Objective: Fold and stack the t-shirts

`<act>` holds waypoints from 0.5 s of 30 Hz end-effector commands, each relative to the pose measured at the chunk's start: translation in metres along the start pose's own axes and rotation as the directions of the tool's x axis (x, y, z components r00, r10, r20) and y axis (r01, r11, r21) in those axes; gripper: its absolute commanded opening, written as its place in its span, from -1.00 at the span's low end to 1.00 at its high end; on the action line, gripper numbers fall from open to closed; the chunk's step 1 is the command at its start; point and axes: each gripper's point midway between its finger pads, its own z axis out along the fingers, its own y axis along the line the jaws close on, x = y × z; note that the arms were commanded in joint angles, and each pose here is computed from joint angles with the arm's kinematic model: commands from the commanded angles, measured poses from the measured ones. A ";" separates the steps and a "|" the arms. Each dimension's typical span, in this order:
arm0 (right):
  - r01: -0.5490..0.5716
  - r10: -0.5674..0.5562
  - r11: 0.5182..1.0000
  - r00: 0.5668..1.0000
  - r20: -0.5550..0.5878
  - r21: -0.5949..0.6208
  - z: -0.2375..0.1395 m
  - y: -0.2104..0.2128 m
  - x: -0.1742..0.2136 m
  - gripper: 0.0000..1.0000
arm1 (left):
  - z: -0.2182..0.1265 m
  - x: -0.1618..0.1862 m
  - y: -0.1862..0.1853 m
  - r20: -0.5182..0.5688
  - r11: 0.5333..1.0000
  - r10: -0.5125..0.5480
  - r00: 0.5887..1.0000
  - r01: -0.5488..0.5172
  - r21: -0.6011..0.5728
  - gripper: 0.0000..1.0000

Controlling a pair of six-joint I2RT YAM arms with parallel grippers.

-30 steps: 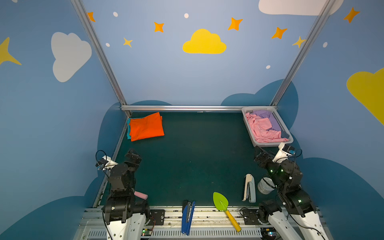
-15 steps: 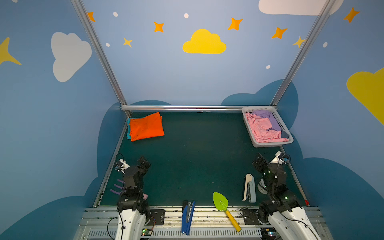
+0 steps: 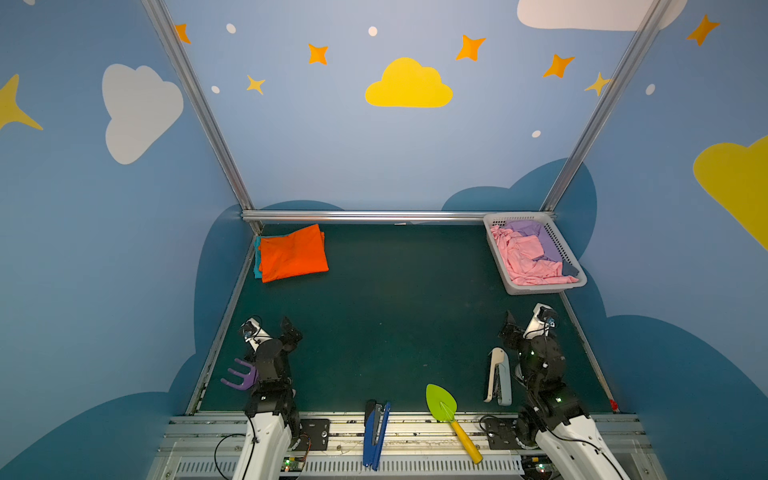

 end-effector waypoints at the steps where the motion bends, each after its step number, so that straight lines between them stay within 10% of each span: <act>1: 0.071 -0.070 0.997 0.995 -0.067 0.017 0.010 -0.003 0.024 0.72 | 0.005 -0.030 -0.013 0.113 0.999 0.016 0.993 -0.020 0.032 1.00; 8: 0.086 -0.084 0.996 0.984 -0.160 0.005 0.024 0.001 0.031 0.85 | 0.066 -0.021 -0.046 -0.093 0.991 0.132 0.987 -0.130 0.034 1.00; 15: 0.094 -0.097 0.995 0.978 -0.185 -0.021 0.021 0.003 0.034 0.85 | 0.067 -0.026 -0.046 0.028 0.995 0.082 0.996 -0.083 0.063 1.00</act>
